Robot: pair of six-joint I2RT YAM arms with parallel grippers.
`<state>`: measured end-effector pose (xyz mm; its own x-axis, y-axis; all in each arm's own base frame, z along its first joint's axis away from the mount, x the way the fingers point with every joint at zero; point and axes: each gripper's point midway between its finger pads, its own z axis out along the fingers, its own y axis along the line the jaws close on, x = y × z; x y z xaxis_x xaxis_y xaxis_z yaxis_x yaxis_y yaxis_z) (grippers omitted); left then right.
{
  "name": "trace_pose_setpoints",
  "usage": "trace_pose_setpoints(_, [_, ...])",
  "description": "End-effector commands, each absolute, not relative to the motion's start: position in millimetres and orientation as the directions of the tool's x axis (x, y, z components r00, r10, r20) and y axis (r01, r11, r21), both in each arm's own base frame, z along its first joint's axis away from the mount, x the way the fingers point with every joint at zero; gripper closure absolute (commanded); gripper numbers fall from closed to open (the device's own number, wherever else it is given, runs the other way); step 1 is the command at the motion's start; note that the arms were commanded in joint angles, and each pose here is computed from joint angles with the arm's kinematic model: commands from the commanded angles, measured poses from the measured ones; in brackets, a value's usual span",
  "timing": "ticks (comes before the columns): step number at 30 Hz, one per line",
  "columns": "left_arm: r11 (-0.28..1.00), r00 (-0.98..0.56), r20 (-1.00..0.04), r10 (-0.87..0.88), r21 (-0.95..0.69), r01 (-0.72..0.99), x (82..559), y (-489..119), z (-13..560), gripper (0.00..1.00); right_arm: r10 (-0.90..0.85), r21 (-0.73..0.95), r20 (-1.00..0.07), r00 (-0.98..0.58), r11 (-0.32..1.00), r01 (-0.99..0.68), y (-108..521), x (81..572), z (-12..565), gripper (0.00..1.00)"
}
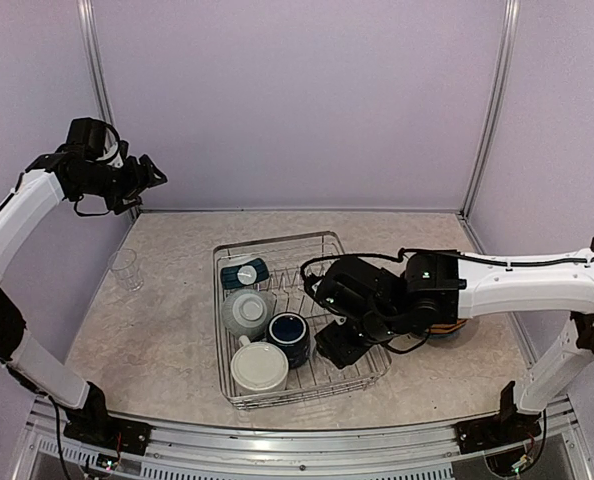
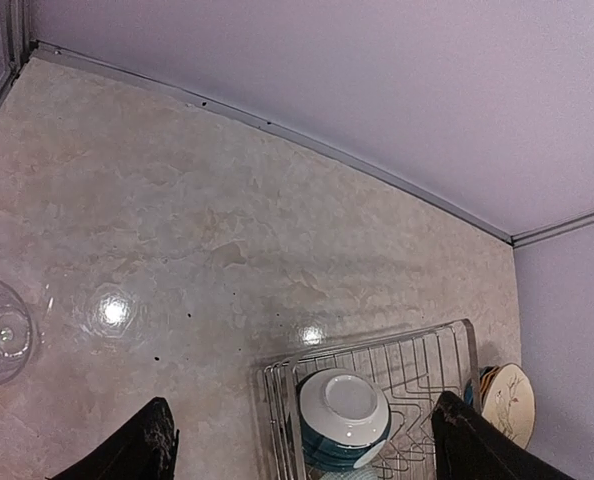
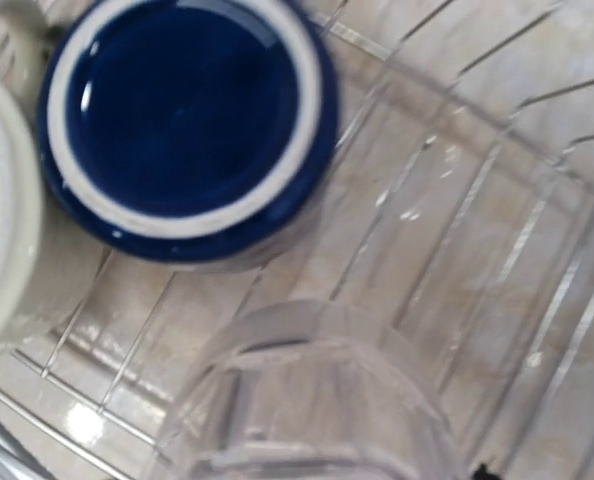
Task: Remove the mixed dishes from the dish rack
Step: Grab the cup from the dish rack, then pass from the right arm to the left
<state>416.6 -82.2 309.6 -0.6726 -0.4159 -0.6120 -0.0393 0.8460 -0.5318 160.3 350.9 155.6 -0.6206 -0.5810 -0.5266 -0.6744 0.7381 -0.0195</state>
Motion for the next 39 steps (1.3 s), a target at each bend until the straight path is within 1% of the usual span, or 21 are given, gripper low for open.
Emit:
trace_pose_setpoints(1, [0.837,-0.69,-0.599,-0.407,-0.547,-0.019,417.0,-89.4,305.1,0.16,-0.48,-0.003,-0.66,-0.578,0.77,-0.638,355.1,174.2,184.6,0.7])
trace_pose_setpoints(3, [0.828,-0.698,-0.591,-0.405,-0.56,-0.006,416.6,-93.2,305.5,0.16,-0.425,0.012,-0.722,-0.546,0.782,-0.624,358.6,183.3,200.5,0.75])
trace_pose_setpoints(6, [0.78,-0.723,-0.575,-0.382,-0.62,0.081,412.8,-112.3,311.9,0.15,-0.309,0.055,-0.81,-0.498,0.805,-0.591,359.3,199.8,226.8,0.81])
trace_pose_setpoints(8, [0.715,-0.744,-0.564,-0.358,-0.678,0.171,407.1,-131.2,321.0,0.15,-0.212,0.11,-0.857,-0.47,0.815,-0.569,356.5,210.2,245.2,0.86])
trace_pose_setpoints(11, [0.586,-0.782,-0.543,-0.306,-0.755,0.294,394.1,-161.7,336.1,0.15,-0.065,0.204,-0.899,-0.432,0.812,-0.546,345.9,223.1,267.6,0.92])
trace_pose_setpoints(12, [0.541,-0.796,-0.535,-0.282,-0.774,0.329,389.3,-172.7,339.4,0.15,-0.015,0.236,-0.908,-0.42,0.807,-0.541,342.2,226.5,275.1,0.97])
trace_pose_setpoints(13, [0.493,-0.809,-0.532,-0.251,-0.789,0.366,382.9,-185.0,342.7,0.16,0.04,0.271,-0.915,-0.401,0.799,-0.537,337.8,227.9,285.8,0.99])
trace_pose_setpoints(14, [0.446,-0.821,-0.528,-0.218,-0.802,0.398,375.9,-197.1,345.4,0.16,0.103,0.307,-0.921,-0.375,0.785,-0.538,333.1,228.6,296.9,0.99])
trace_pose_setpoints(16, [0.329,-0.834,-0.534,-0.139,-0.819,0.47,359.3,-223.7,353.5,0.16,0.248,0.383,-0.921,-0.3,0.713,-0.588,325.7,222.0,326.3,0.98])
trace_pose_setpoints(17, [0.269,-0.843,-0.529,-0.095,-0.829,0.49,349.0,-236.6,356.2,0.16,0.314,0.403,-0.915,-0.254,0.671,-0.623,320.6,217.2,340.1,0.94])
trace_pose_setpoints(18, [0.21,-0.85,-0.525,-0.05,-0.837,0.505,337.3,-249.9,359.3,0.16,0.372,0.421,-0.902,-0.221,0.636,-0.647,314.5,213.0,348.9,0.9])
trace_pose_setpoints(19, [0.16,-0.852,-0.524,-0.003,-0.841,0.517,325.9,-263.1,359.1,0.16,0.427,0.438,-0.883,-0.192,0.609,-0.661,307.5,211.0,356.6,0.89])
trace_pose_setpoints(21, [0.087,-0.841,-0.534,0.082,-0.837,0.54,302.2,-287.7,357.7,0.16,0.502,0.464,-0.85,-0.158,0.574,-0.674,297.2,211.3,368.1,0.89])
trace_pose_setpoints(25, [-0.022,-0.818,-0.527,0.23,-0.843,0.537,258.4,-329.8,348.8,0.17,0.534,0.447,-0.836,-0.124,0.534,-0.718,301.0,209.5,387.4,0.91])
trace_pose_setpoints(29, [-0.096,-0.799,-0.517,0.307,-0.852,0.514,232.9,-351.3,343.3,0.19,0.517,0.419,-0.847,-0.128,0.498,-0.76,322.9,209.1,395.7,0.92])
trace_pose_setpoints(34, [-0.166,-0.779,-0.529,0.335,-0.848,0.504,218.7,-358.1,347.9,0.22,0.491,0.4,-0.857,-0.156,0.444,-0.801,354.7,210.5,392.2,0.96])
trace_pose_setpoints(39, [-0.21,-0.763,-0.56,0.324,-0.829,0.519,211.7,-354.4,354.3,0.26,0.512,0.434,-0.837,-0.194,0.405,-0.805,364.2,215.8,383.9,0.98])
